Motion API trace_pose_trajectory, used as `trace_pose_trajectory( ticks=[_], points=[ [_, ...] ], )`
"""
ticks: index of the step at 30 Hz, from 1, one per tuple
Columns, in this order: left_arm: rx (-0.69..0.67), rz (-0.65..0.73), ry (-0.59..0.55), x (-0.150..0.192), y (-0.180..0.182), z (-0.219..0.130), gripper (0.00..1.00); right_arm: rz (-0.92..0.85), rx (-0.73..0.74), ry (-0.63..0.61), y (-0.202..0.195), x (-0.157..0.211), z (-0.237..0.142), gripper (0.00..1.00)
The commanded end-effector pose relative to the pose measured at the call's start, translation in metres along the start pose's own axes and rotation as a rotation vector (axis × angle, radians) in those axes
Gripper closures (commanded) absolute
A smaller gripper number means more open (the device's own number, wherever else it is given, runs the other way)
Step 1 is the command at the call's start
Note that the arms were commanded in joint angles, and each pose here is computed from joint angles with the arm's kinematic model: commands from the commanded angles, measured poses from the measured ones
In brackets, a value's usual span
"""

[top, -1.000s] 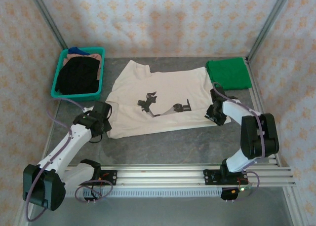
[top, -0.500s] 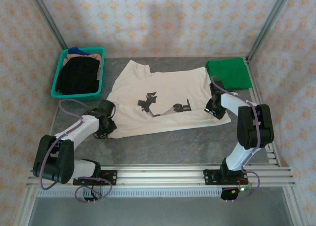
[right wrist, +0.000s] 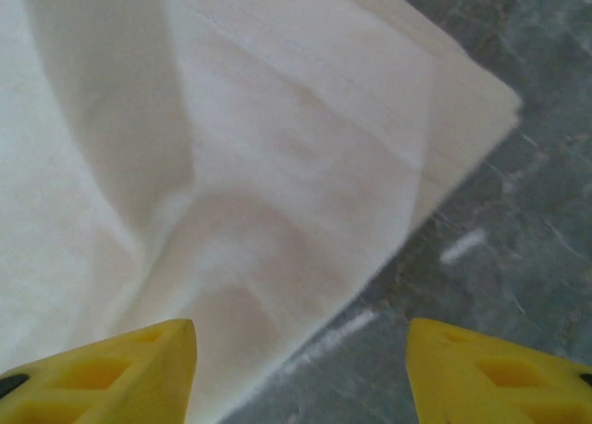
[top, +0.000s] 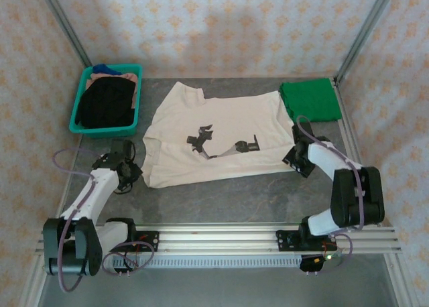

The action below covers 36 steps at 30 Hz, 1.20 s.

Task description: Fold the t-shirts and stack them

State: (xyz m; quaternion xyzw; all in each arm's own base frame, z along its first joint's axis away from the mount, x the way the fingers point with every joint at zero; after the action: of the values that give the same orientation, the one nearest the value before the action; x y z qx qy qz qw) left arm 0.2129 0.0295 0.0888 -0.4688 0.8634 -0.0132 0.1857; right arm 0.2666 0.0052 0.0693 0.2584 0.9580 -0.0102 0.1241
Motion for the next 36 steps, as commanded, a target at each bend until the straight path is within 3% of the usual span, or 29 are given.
trace_pose_trajectory(
  ticks=[1,4,9,17,19,22,27,30,33,35,36],
  points=[
    [0.18,0.105,-0.023,-0.001,-0.053,-0.026,0.66,-0.017,-0.037,-0.088,0.013,-0.016,-0.017,0.35],
    [0.224,0.267,-0.007,0.022,-0.109,-0.036,0.58,-0.082,-0.113,-0.112,0.048,-0.033,-0.021,0.34],
    [0.235,0.282,0.103,0.048,-0.15,0.005,0.58,-0.129,-0.134,-0.074,0.084,-0.048,0.006,0.35],
    [0.031,0.316,0.133,0.051,-0.112,0.045,0.46,-0.061,-0.031,0.048,0.053,-0.019,0.04,0.35],
    [-0.053,0.339,0.125,0.051,-0.088,0.047,0.45,-0.01,-0.061,0.104,0.041,-0.002,0.037,0.34],
    [-0.133,0.342,0.146,0.056,-0.055,0.048,0.44,0.051,-0.092,0.096,0.024,0.016,0.025,0.34],
    [-0.164,0.227,0.18,0.053,-0.015,0.042,0.44,0.076,-0.134,0.132,0.015,0.04,0.009,0.33],
    [-0.133,0.152,0.143,0.042,-0.003,0.026,0.44,0.053,-0.155,0.08,0.015,0.031,-0.016,0.32],
    [-0.07,0.115,0.085,0.028,-0.008,0.005,0.41,0.017,-0.124,-0.053,0.016,-0.002,-0.045,0.3],
    [-0.012,0.118,0.053,0.017,-0.023,-0.009,0.25,0.002,-0.094,-0.141,0.02,-0.029,-0.059,0.3],
    [0.004,0.122,0.033,0.01,-0.03,-0.016,0.22,-0.016,-0.094,-0.175,0.026,-0.043,-0.063,0.3]
  ],
)
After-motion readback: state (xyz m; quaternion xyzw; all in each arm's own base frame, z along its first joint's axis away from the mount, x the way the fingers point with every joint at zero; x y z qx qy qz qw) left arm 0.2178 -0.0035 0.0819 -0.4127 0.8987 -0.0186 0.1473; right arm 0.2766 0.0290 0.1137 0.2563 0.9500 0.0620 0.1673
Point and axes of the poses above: each hand's point on the last joint's axis, 136 mm out from that joint toward the fingers, its own z axis out along the fingers, its own y axis along the line the jaws close on, x = y × z, the point moved 3 cm from there along -z, back along the fingers, and after that the axes turned 10 degrees about -z, right-handed, at the moved point
